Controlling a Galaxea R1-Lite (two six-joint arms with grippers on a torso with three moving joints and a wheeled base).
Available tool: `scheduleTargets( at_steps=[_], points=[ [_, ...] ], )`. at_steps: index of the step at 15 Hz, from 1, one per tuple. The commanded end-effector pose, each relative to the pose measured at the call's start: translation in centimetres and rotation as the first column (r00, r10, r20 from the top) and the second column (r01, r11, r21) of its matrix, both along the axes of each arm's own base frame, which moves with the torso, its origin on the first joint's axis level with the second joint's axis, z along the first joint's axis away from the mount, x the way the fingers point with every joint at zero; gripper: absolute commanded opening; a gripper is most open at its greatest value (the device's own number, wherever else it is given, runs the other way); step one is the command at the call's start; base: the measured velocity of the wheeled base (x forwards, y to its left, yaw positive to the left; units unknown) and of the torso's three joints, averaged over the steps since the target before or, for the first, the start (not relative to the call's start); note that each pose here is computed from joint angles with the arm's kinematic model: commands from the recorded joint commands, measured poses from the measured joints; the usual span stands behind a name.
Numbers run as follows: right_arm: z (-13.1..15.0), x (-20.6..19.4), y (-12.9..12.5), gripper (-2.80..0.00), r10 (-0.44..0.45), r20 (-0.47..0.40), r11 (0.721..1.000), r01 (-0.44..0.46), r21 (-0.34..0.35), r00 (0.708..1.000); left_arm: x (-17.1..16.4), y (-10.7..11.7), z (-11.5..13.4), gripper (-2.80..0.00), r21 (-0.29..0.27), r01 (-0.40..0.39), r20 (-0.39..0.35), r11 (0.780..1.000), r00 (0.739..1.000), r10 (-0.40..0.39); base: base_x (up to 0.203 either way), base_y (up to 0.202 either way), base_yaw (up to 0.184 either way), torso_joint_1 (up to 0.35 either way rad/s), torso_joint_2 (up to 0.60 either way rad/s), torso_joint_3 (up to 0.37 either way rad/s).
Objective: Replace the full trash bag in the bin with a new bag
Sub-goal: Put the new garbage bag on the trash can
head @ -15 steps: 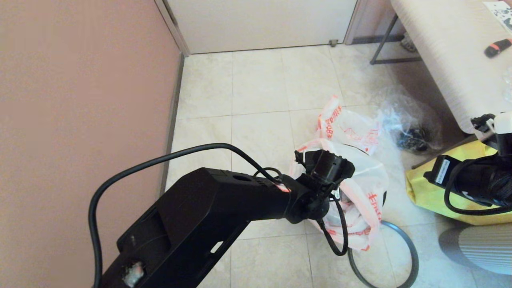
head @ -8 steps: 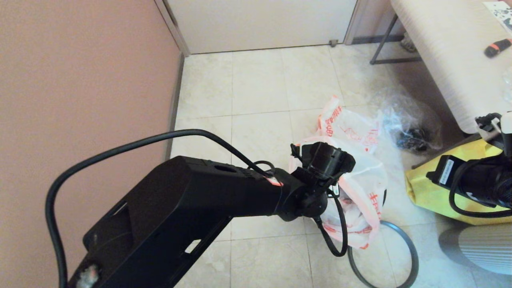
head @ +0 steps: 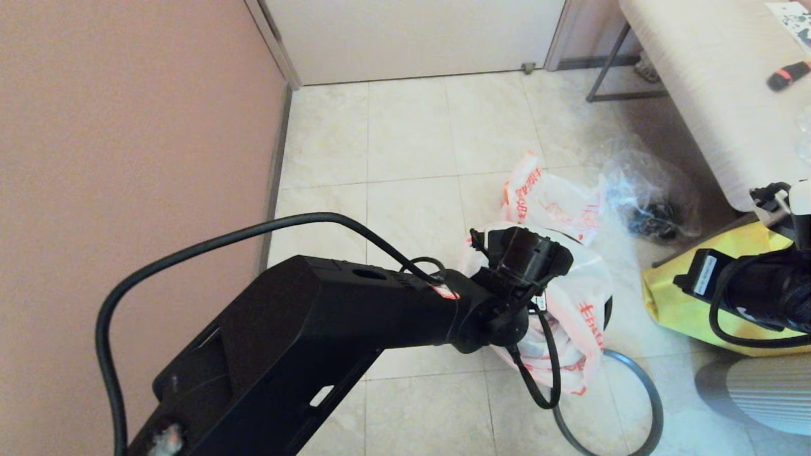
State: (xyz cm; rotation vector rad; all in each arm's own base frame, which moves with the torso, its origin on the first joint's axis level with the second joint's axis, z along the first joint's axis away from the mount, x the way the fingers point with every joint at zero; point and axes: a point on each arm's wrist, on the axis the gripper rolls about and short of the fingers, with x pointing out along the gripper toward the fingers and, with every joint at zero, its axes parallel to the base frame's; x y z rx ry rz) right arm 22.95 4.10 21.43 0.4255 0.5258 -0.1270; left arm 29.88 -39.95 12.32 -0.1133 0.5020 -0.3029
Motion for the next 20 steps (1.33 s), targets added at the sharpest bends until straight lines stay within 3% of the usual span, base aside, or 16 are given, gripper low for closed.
scheduleTargets(
  at_steps=[1, 5, 7, 11, 15, 20],
  points=[
    [-0.1, -0.1, 0.0, -2.80, -0.002, -0.004, 1.000, 0.002, 0.001, 1.000, -0.8, 0.6, 0.9, 0.00, 0.000, 0.001, -0.001, 1.000, 1.000, -0.001, 0.000, 0.000, 0.000, 0.000, 0.00, 0.000],
    [-0.3, -0.2, 0.0, -2.80, -0.003, -0.010, 1.000, 0.003, 0.004, 1.000, -2.9, 4.7, -1.5, 0.00, 0.108, -0.041, -0.103, 0.993, 0.993, 0.052, 0.000, 0.000, 0.000, 0.000, 0.00, 0.000],
    [-0.4, -0.2, 0.1, -2.80, -0.011, -0.015, 1.000, 0.012, 0.019, 1.000, -1.9, 6.3, -2.1, 0.00, 0.080, -0.099, -0.099, 0.992, 0.989, 0.106, 0.000, 0.000, 0.000, 0.000, 0.00, 0.000],
    [-0.7, 0.2, 0.1, -2.80, -0.013, -0.019, 1.000, 0.014, 0.019, 1.000, 0.6, 5.5, -2.4, 0.00, 0.045, -0.125, -0.068, 0.991, 0.989, 0.128, 0.000, 0.000, 0.000, 0.000, 0.00, 0.000],
    [-1.2, 0.8, 0.1, -2.80, -0.014, -0.039, 1.000, 0.015, 0.016, 0.999, 2.9, 4.3, -4.1, 0.00, 0.077, -0.125, -0.053, 0.989, 0.990, 0.129, 0.000, 0.000, 0.000, 0.000, 0.00, 0.000],
    [-1.3, 1.0, 0.0, -2.80, -0.020, -0.042, 1.000, 0.021, 0.017, 0.999, 4.1, 3.0, -4.5, 0.00, 0.089, -0.115, -0.044, 0.989, 0.992, 0.119, 0.000, 0.000, 0.000, 0.000, 0.00, 0.000]
  ],
)
